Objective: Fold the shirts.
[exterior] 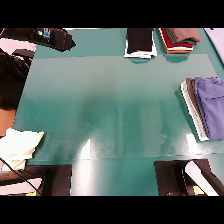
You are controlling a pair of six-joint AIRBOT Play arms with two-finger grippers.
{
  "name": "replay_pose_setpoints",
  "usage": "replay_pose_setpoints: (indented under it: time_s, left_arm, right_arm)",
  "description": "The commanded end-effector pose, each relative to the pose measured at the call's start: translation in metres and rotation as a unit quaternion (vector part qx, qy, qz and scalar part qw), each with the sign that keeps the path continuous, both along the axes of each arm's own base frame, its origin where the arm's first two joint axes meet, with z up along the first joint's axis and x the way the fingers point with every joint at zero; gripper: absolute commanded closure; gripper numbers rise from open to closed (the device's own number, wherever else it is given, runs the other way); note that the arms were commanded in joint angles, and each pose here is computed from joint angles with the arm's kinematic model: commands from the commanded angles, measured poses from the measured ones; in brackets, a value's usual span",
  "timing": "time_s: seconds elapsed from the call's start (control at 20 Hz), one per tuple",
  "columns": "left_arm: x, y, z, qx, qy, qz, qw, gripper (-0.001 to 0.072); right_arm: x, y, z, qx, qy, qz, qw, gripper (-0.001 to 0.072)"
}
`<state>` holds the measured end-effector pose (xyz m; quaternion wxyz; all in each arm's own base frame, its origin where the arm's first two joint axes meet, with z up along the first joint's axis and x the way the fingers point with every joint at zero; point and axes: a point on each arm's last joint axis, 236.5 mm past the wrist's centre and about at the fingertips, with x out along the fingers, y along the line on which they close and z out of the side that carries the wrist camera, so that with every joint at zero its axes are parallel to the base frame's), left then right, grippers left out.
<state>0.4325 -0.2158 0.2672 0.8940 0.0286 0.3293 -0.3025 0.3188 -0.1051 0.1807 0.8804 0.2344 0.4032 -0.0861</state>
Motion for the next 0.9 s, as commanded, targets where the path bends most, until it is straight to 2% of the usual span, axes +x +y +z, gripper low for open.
replay_pose_setpoints:
  time_s: [0.0, 0.15, 0.2, 0.25, 0.35, 0.4, 0.85]
  left_arm:
    - [-0.001, 0.001, -0.002, 0.004, 0.003, 0.000, 1.000, 0.0683]
    - [-0.001, 0.001, -0.001, 0.003, 0.002, 0.000, 1.000, 0.0683]
    - [-0.001, 0.001, -0.001, 0.003, 0.002, 0.000, 1.000, 0.0684]
    - [-0.001, 0.001, -0.001, 0.003, 0.002, 0.000, 1.000, 0.0683]
    - [0.000, 0.001, -0.001, 0.003, 0.002, 0.000, 1.000, 0.0683]
    - [0.001, 0.001, 0.000, 0.001, -0.001, 0.001, 1.000, 0.0683]
    - [0.012, -0.001, 0.014, -0.016, -0.034, 0.012, 0.999, 0.0683]
  right_arm:
    - [0.030, 0.109, 0.031, 0.009, -0.060, 0.151, 0.987, 0.0138]
    - [0.035, 0.181, 0.040, 0.008, -0.090, 0.243, 0.966, 0.0142]
    - [0.035, 0.199, 0.042, 0.007, -0.098, 0.264, 0.959, 0.0170]
    - [0.033, 0.215, 0.043, 0.001, -0.103, 0.286, 0.953, 0.0315]
    - [0.027, 0.243, 0.046, 0.003, -0.112, 0.321, 0.940, 0.0657]
    - [0.024, 0.251, 0.046, 0.004, -0.114, 0.332, 0.936, 0.0690]
    - [0.018, 0.264, 0.046, 0.008, -0.113, 0.349, 0.930, 0.0690]
